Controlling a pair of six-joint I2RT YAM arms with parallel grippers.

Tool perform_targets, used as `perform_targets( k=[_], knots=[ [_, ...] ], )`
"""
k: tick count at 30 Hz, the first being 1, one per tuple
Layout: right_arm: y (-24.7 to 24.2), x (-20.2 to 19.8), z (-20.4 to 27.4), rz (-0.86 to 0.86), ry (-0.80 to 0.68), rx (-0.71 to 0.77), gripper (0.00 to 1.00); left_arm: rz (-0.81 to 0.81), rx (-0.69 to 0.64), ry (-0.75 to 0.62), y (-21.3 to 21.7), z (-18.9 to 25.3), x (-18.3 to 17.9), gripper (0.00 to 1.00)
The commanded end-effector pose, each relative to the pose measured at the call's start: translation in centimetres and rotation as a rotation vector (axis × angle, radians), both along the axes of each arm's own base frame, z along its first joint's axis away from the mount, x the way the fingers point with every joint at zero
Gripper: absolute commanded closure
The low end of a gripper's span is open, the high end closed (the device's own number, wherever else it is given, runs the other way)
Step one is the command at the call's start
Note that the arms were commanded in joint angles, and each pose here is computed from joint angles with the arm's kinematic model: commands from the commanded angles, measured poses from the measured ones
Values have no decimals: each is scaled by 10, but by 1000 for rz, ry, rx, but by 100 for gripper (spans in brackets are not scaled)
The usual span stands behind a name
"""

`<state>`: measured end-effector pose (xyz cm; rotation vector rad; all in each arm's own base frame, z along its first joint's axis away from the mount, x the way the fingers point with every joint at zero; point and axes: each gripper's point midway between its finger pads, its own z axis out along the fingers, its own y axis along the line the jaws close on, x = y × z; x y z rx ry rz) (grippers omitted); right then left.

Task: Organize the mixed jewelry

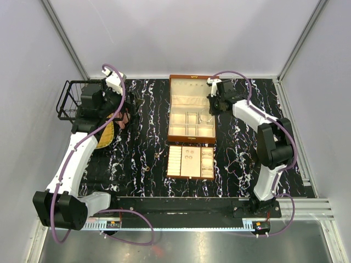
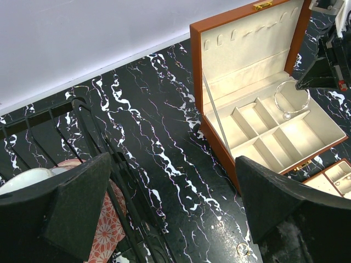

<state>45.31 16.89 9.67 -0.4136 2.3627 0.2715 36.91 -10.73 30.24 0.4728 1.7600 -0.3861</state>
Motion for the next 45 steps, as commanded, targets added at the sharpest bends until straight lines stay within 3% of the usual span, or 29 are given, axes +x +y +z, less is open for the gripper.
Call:
perform_targets(
  k=[1,27,32,37,40,45],
  knots=[
    [5,10,3,2,-46,-7,100,7,-12,-81,0,22,0,1],
    [1,13,-24,-1,-20,-67,99,-3,-14,-80,-1,21,-1,1],
    [2,10,-23,5,-13,-66,87,-6,-15,-82,-2,22,-2,1],
    [1,10,-13,-2,-22,-61,63,-7,-14,-86,-2,22,-2,1],
    [0,10,-4,-6,-36,-62,57,-7,-14,-86,-2,22,-2,1],
    [0,5,24,8,-67,-49,57,-7,-13,-86,-2,22,-3,1]
  ],
)
